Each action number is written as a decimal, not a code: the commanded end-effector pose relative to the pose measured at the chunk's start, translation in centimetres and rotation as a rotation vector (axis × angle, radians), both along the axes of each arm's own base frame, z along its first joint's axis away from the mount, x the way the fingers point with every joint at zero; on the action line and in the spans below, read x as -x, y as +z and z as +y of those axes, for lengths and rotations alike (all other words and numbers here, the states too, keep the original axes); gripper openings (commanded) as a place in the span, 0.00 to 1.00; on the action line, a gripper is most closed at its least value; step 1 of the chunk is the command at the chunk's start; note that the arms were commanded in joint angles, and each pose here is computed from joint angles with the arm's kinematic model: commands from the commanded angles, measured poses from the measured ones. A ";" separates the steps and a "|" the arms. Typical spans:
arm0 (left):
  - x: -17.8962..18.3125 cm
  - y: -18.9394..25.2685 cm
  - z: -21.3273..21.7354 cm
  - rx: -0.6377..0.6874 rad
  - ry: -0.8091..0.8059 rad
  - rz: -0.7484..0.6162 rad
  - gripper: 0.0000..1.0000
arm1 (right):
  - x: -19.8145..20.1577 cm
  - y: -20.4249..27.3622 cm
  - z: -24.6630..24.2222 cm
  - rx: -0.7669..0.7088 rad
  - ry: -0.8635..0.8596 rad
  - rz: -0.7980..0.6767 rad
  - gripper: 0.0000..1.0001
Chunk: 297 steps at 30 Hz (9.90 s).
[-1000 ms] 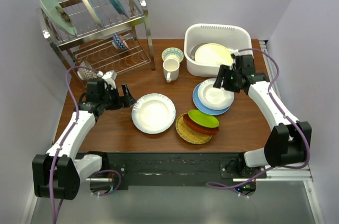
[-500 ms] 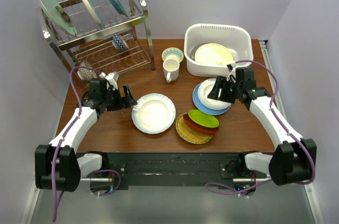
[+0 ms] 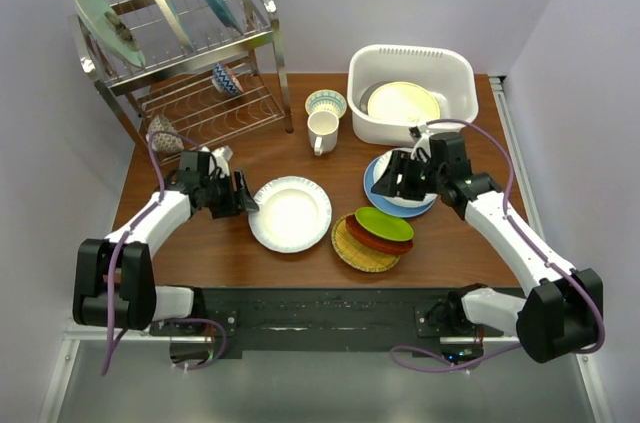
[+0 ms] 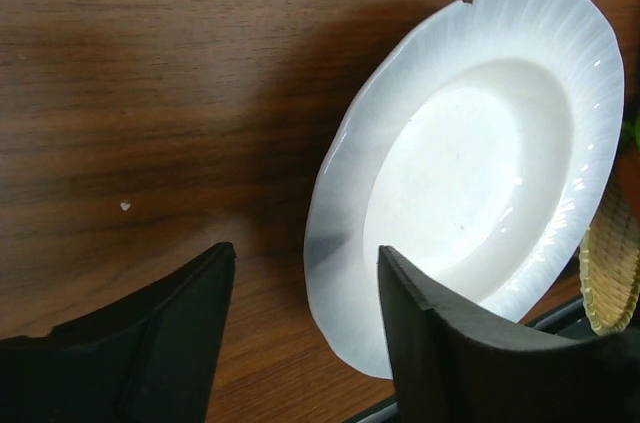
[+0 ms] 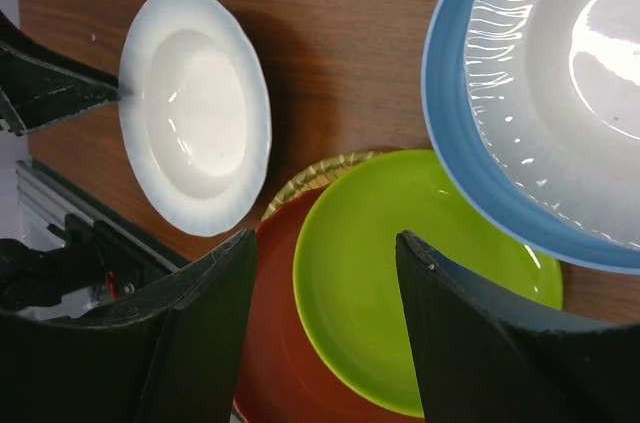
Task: Place the plates into the plastic bin on the countertop
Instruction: Pick up the plate at the center of the board, then place the plate in the plastic bin.
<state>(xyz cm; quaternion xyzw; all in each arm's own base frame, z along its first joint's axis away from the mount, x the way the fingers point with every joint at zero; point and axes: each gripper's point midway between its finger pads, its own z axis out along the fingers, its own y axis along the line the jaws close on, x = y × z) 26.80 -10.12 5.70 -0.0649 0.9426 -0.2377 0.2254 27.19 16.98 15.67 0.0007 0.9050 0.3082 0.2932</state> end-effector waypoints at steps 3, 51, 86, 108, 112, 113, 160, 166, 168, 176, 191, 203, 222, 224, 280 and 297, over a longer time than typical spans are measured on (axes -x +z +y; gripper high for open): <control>-0.4 1.1 -1.4 0.063 -0.056 -0.023 0.52 | 1.1 0.7 3.2 -0.121 0.066 -0.008 0.61; -2.1 6.8 0.2 0.146 -0.017 -0.259 0.00 | 2.3 -6.3 12.8 -0.151 0.223 0.103 0.61; -1.0 -1.2 1.9 0.075 0.056 0.062 0.00 | -0.7 -3.7 18.2 -0.359 0.243 0.009 0.52; -1.4 1.1 0.5 0.153 -0.004 -0.031 0.00 | 2.4 0.4 19.4 -0.595 0.384 -0.116 0.39; -1.4 1.5 0.0 0.184 -0.027 -0.046 0.00 | 2.4 0.1 19.7 -0.621 0.377 -0.107 0.38; -1.3 1.5 -0.1 0.188 -0.031 -0.048 0.00 | 2.5 -0.2 19.7 -0.627 0.372 -0.099 0.38; -1.6 7.7 -1.4 0.169 -0.101 -0.314 0.95 | 2.2 1.0 17.6 -0.458 0.269 -0.166 0.00; -1.5 7.5 -1.4 0.176 -0.104 -0.307 0.96 | 1.7 2.3 16.1 -0.362 0.238 -0.224 0.00; -1.5 7.4 -1.5 0.181 -0.107 -0.300 0.96 | 1.7 2.8 15.6 -0.337 0.228 -0.231 0.00; -1.6 7.5 -1.1 0.169 -0.092 -0.306 0.96 | 1.3 4.4 14.0 -0.294 0.206 -0.290 0.00; -1.6 6.9 -1.1 0.170 -0.089 -0.284 0.95 | -1.4 6.9 9.5 -0.297 0.137 -0.331 0.00; -1.5 6.3 -1.1 0.170 -0.085 -0.259 0.95 | -4.0 10.7 7.4 -0.310 0.123 -0.394 0.00; -1.6 6.0 -1.0 0.167 -0.081 -0.247 0.95 | -8.9 15.0 5.0 -0.388 0.080 -0.425 0.00; -1.6 6.0 -1.0 0.168 -0.081 -0.244 0.95 | -9.5 15.8 4.6 -0.396 0.075 -0.439 0.00; -1.3 5.2 -1.3 0.189 -0.095 -0.209 0.95 | -26.3 13.1 -11.1 -0.569 -0.413 -0.345 0.00; -1.3 4.9 -1.4 0.191 -0.094 -0.194 0.95 | -28.8 6.5 -12.1 -0.552 -0.457 -0.225 0.00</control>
